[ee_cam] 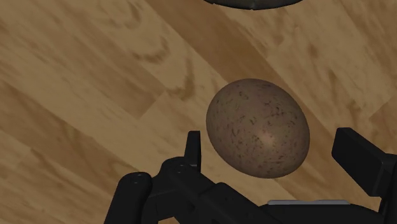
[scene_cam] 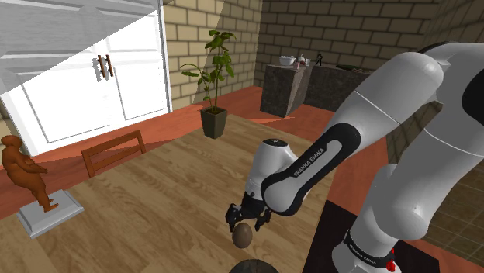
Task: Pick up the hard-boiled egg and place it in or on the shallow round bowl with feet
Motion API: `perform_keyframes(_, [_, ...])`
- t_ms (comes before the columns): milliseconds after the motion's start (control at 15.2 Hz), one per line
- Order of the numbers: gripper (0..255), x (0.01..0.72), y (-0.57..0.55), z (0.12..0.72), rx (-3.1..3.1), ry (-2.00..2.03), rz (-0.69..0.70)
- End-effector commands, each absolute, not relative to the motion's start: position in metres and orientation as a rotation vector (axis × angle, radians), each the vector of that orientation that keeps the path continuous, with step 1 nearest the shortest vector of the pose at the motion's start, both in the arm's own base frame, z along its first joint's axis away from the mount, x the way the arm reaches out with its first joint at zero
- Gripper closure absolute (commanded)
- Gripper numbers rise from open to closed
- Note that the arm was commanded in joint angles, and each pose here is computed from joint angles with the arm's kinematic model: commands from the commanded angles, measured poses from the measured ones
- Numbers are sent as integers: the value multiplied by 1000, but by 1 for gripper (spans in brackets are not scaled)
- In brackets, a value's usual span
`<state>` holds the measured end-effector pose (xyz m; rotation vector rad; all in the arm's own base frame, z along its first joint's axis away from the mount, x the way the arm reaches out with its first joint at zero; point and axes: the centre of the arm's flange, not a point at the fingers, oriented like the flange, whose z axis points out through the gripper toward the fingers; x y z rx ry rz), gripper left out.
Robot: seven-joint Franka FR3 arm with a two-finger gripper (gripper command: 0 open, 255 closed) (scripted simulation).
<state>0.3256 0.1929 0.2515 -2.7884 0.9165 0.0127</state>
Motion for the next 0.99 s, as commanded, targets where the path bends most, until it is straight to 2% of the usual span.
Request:
perform_keyframes(0, [0,326,193,251,-2788,916,12])
perform_keyframes(198, [0,326,193,251,-2788,916,12])
perform_keyframes(264, [255,326,193,251,-2788,916,12])
perform_keyframes(924, [255,326,193,256,-2788,916,12])
